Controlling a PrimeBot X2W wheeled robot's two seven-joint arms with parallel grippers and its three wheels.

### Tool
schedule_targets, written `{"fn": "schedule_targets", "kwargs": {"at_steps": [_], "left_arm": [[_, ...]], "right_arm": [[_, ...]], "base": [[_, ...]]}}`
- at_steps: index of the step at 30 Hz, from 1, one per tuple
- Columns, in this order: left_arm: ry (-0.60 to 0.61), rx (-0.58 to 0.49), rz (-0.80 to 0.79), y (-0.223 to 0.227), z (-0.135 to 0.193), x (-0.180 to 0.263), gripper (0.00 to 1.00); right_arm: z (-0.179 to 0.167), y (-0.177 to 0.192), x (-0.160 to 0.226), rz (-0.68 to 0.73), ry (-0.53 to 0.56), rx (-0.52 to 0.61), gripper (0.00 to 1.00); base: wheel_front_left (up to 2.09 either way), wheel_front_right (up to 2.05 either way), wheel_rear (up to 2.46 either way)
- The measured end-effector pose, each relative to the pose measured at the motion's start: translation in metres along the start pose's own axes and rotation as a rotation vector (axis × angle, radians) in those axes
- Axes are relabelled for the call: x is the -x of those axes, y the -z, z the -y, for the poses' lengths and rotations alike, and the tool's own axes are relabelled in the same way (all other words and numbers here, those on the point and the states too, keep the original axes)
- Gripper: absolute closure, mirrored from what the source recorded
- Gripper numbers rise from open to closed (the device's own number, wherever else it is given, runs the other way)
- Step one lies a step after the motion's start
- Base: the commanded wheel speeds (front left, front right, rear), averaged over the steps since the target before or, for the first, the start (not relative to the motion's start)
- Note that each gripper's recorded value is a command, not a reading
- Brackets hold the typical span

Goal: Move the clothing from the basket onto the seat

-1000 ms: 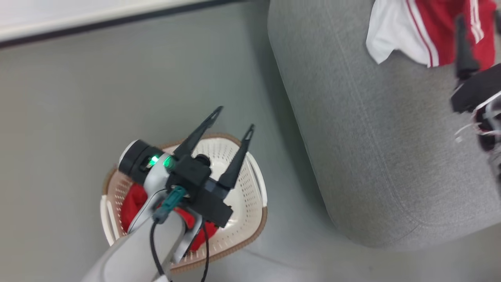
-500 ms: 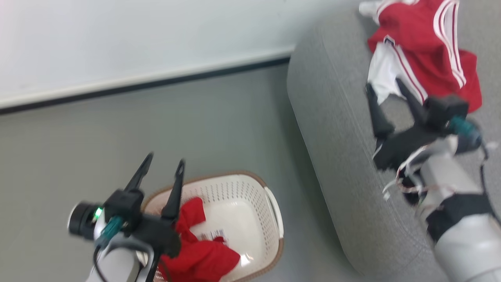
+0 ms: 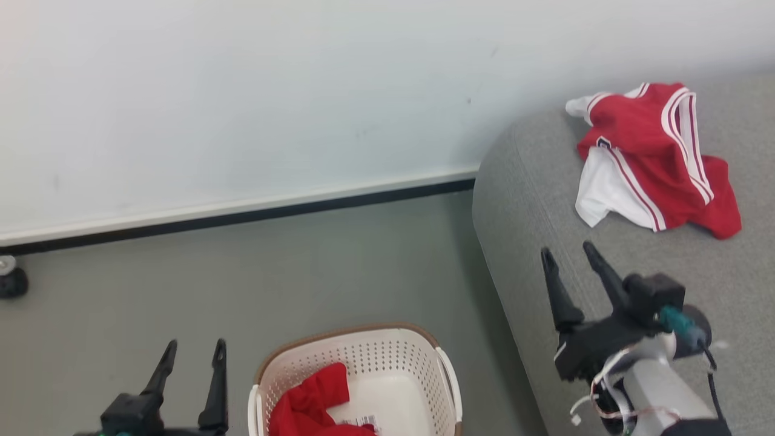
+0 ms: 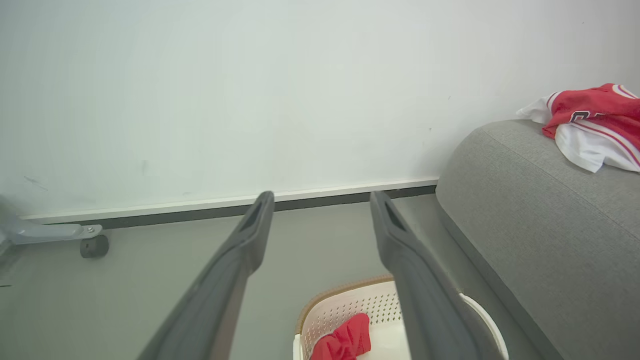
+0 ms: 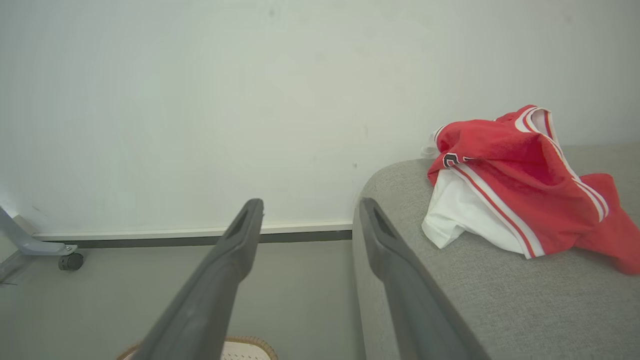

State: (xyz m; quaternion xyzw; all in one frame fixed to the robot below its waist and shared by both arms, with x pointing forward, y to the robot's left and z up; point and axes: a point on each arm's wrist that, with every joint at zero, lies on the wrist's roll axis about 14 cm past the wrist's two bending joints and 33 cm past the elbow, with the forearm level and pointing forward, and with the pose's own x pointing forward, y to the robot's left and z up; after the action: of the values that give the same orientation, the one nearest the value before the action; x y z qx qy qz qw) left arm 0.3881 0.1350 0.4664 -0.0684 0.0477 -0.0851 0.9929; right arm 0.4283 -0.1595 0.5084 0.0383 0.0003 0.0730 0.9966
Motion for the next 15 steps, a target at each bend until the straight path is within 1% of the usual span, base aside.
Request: {"fn": "schedule_targets", "kwargs": {"at_steps": [6, 15], "left_arm": [[-0.061, 0.003, 0.05, -0.012, -0.012, 0.024, 0.0], [-0.103, 0.003, 0.099, -0.023, -0.018, 0.046, 0.0]], "right_arm": [[-0.018, -0.008, 0.024, 0.05, -0.021, -0.008, 0.0], [-0.024, -0.015, 0.054, 0.099, -0.009, -0.03, 0.0]], "base": [[0.0, 0.0, 0.0], [0.0, 0.0, 0.0]]}}
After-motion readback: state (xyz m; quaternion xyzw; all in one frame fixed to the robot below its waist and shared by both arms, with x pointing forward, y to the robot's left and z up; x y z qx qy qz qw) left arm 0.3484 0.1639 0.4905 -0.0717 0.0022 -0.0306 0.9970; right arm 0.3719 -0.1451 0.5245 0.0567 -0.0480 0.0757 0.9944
